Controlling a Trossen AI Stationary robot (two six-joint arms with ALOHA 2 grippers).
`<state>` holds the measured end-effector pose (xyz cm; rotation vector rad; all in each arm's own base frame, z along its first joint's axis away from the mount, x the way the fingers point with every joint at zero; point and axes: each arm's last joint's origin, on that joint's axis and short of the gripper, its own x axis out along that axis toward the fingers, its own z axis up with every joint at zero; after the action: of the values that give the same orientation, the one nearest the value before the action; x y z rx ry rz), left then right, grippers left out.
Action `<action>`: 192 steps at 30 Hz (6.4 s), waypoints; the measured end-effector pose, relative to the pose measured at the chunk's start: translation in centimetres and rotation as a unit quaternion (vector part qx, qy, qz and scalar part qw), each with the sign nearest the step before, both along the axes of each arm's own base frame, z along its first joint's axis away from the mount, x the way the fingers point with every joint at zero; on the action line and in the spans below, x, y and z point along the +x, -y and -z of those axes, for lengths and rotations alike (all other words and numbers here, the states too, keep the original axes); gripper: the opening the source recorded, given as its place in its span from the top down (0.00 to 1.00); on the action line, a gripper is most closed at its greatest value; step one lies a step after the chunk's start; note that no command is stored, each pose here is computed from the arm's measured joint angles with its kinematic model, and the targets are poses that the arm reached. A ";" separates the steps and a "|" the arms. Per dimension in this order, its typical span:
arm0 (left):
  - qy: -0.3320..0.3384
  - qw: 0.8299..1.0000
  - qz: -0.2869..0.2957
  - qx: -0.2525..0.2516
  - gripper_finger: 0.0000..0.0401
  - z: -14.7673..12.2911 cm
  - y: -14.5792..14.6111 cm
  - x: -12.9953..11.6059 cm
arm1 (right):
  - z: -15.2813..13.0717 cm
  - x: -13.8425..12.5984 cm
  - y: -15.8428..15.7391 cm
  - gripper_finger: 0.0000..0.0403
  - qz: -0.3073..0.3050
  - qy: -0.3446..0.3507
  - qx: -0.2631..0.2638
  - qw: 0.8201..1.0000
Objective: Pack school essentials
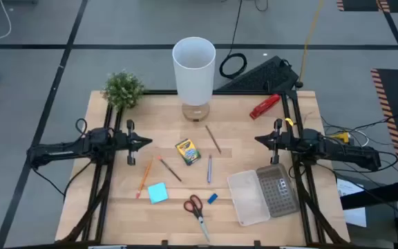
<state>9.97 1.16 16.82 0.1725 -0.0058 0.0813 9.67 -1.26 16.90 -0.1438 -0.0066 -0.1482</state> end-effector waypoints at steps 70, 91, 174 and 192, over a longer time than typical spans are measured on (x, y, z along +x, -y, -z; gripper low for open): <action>0.000 1.000 0.000 0.000 0.96 0.0 0.0 0.0 | 0.0 0.0 0.0 1.00 0.000 0.000 0.000 1.000; 0.000 1.000 0.000 0.000 0.96 0.0 0.0 0.0 | -0.2 0.0 0.0 1.00 -0.001 0.016 0.050 0.999; -0.202 0.971 0.070 -0.110 0.96 -17.7 1.9 3.3 | -11.7 13.6 -1.2 1.00 0.125 -0.258 0.185 0.940; -0.300 0.952 0.027 -0.061 0.96 -14.2 1.8 7.4 | -2.3 20.9 -1.5 0.81 0.175 -0.347 0.171 0.906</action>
<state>17.35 -0.69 31.02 0.0671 0.6006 -0.0287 30.59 0.23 19.24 0.1623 0.7596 -0.4478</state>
